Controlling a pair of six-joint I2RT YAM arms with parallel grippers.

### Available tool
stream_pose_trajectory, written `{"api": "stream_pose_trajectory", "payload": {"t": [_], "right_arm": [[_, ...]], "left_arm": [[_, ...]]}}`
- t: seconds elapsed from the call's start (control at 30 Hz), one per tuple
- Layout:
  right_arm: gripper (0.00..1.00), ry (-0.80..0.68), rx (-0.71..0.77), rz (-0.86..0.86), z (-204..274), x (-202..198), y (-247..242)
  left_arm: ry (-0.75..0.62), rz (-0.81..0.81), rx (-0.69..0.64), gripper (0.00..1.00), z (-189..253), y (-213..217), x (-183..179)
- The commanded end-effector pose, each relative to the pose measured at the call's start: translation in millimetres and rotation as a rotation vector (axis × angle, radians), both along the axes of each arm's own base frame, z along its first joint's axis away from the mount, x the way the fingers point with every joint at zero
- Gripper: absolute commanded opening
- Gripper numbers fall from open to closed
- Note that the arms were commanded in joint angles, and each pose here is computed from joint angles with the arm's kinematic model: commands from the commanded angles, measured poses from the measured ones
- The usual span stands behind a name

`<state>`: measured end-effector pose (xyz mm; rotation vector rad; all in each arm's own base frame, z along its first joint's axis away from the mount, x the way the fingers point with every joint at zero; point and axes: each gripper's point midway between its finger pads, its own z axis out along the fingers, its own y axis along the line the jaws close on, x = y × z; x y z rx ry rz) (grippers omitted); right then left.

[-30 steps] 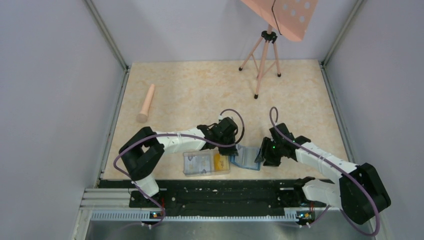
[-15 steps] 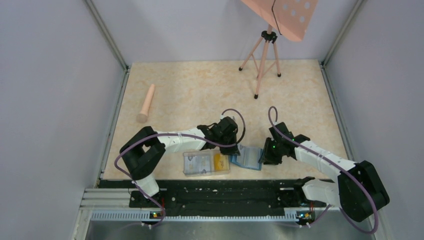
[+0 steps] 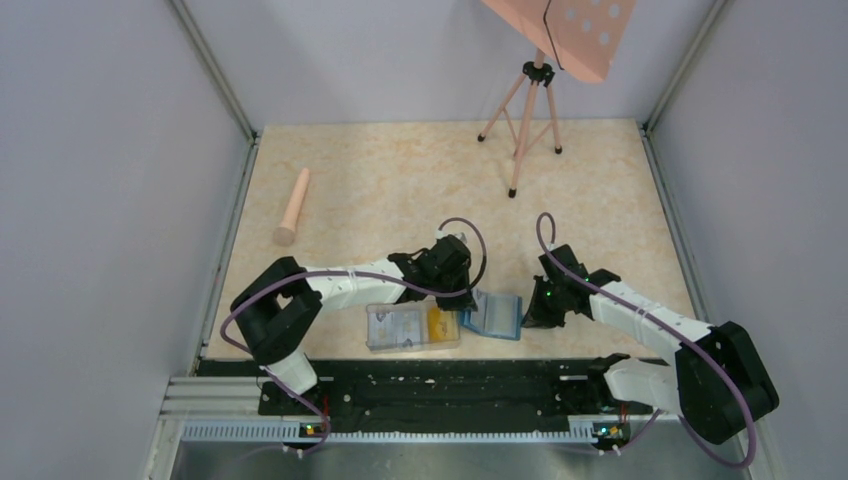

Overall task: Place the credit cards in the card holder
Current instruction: Insert the credit card into the card holder.

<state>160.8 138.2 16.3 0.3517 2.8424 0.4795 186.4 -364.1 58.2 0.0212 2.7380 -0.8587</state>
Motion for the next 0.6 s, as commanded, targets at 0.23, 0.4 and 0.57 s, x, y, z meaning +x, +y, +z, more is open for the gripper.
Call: {"api": "stream_pose_trajectory", "payload": {"t": [0.23, 0.4, 0.57], "right_arm": [[0.00, -0.025, 0.008, -0.005, 2.1, 5.1, -1.2], [0.00, -0.021, 0.012, -0.003, 0.8, 4.3, -0.7], [0.00, -0.020, 0.013, 0.002, -0.3, 3.7, -0.3]], "left_arm": [[-0.069, -0.013, -0.097, 0.00, 23.8, -10.0, 4.8], [-0.053, -0.024, -0.118, 0.00, 19.8, -15.2, 2.8], [-0.045, -0.028, -0.110, 0.00, 15.9, -16.5, 2.9]]}}
